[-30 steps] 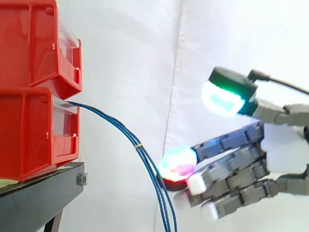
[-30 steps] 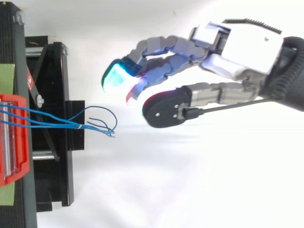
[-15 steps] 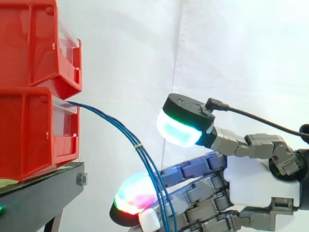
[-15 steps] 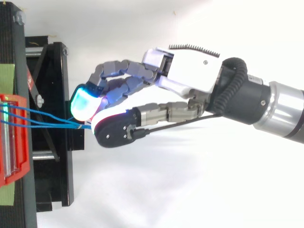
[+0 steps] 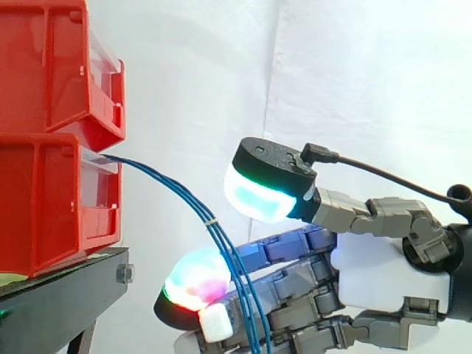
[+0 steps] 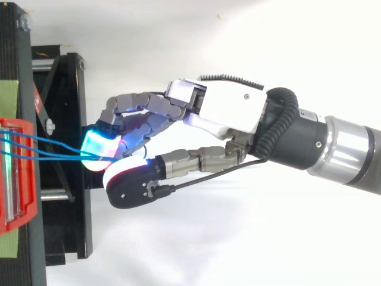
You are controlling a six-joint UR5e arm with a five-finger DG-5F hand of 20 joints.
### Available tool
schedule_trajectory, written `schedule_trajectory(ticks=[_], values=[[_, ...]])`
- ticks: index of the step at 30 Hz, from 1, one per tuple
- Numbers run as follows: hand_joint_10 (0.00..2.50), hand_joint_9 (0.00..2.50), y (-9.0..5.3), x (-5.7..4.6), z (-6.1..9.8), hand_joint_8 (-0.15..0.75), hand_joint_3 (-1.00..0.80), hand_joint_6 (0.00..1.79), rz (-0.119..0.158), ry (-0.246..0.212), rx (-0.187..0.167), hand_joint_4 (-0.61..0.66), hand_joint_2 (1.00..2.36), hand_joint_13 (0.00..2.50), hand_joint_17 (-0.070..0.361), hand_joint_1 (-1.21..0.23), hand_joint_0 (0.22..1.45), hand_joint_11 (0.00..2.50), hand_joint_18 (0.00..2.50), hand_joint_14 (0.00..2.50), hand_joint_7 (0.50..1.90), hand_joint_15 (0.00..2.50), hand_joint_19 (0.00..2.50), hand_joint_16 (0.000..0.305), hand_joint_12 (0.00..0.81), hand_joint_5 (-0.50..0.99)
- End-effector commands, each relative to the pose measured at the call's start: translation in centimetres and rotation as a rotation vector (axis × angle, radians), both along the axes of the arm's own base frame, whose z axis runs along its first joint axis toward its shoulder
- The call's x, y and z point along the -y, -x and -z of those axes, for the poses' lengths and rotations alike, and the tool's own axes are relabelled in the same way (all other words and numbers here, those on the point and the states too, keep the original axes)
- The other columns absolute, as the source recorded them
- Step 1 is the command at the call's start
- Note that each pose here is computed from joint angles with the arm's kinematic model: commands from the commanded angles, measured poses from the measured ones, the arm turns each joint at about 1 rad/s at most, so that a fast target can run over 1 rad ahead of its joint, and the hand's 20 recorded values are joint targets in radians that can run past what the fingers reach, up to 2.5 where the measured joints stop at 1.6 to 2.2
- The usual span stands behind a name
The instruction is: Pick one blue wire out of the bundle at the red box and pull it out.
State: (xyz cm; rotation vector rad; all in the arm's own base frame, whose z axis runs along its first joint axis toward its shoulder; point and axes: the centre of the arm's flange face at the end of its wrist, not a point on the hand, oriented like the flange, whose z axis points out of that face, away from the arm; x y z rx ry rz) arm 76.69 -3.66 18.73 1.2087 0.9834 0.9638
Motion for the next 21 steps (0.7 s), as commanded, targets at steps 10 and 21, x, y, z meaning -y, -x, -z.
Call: schedule_trajectory(ticks=[10,21], values=[[0.01,0.82,-0.7,0.6,-1.5,0.367,-0.26,0.69,0.003,-0.002,0.010,0.25,1.01,0.56,0.131,-0.68,0.59,0.52,0.63,0.01,1.07,0.18,0.38,0.058,0.439,-0.15],[0.01,0.82,-0.8,0.6,-1.6,0.365,-0.18,0.81,0.002,0.000,-0.001,0.26,1.02,0.57,0.132,-0.71,0.59,0.54,0.66,0.01,0.96,0.18,0.38,0.058,0.441,-0.18]])
